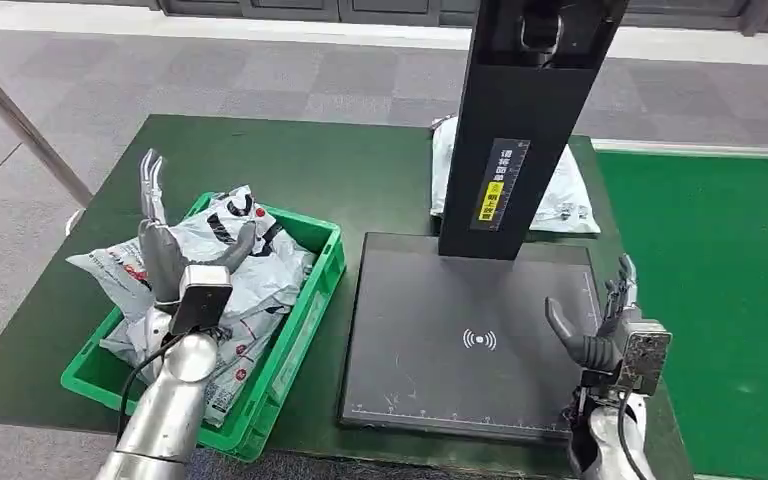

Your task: Moved the parcel from conveyor to table for the left to box.

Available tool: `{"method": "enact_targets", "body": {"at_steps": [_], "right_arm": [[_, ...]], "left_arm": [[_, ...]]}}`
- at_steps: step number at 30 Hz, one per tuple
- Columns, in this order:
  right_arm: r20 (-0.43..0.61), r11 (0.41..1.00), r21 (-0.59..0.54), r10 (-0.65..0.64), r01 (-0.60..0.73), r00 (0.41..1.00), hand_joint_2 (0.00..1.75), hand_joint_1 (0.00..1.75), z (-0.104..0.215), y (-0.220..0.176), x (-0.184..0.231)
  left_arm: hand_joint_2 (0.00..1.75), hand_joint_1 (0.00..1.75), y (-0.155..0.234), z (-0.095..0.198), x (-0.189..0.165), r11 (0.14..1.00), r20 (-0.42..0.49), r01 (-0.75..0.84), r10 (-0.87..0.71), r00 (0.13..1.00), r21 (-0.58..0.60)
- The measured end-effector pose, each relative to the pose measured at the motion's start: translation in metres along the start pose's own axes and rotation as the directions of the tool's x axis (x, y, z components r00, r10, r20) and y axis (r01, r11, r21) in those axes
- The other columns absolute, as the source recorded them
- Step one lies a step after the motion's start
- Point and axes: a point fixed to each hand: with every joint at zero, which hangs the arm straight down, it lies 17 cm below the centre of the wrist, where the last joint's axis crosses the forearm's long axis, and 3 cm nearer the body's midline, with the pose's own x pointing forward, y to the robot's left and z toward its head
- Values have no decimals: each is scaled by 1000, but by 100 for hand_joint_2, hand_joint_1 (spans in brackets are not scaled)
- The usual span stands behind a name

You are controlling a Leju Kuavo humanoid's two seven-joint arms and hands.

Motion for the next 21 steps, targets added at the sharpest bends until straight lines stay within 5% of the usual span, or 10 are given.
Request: {"method": "enact_targets", "body": {"at_steps": [4,8,9,10,11,12,13,14,18,21], "right_arm": [[-3,1000,2,-14,14,1000,175,0,0,2,0],[31,996,47,-75,73,997,175,0,-3,23,11],[48,994,60,-95,92,994,175,0,-7,31,17],[59,991,74,-113,109,992,175,0,-11,38,22],[70,989,85,-129,123,989,0,0,-14,46,26],[74,986,94,-145,138,987,0,0,-17,55,29],[74,983,102,-163,155,984,0,0,-20,62,31],[73,980,105,-177,169,982,175,0,-22,68,32],[73,982,62,-182,178,981,175,0,-18,77,28],[45,983,31,-181,180,982,175,0,-14,76,20]], "left_arm": [[175,0,-9,-1,-3,998,-35,-61,60,998,-12],[175,0,-75,11,13,906,-166,-381,353,921,-184],[0,0,-96,17,25,858,-201,-465,427,882,-219],[0,0,-110,19,35,822,-220,-518,474,853,-237],[0,0,-126,22,45,788,-236,-561,512,826,-253],[175,0,-141,26,55,760,-247,-590,538,806,-270],[175,0,-155,30,66,735,-254,-614,559,789,-289],[175,0,-168,34,75,708,-265,-635,577,772,-308],[175,0,-211,67,89,620,-416,-743,624,662,-253],[175,0,-234,103,98,645,-425,-684,543,724,-342]]}}
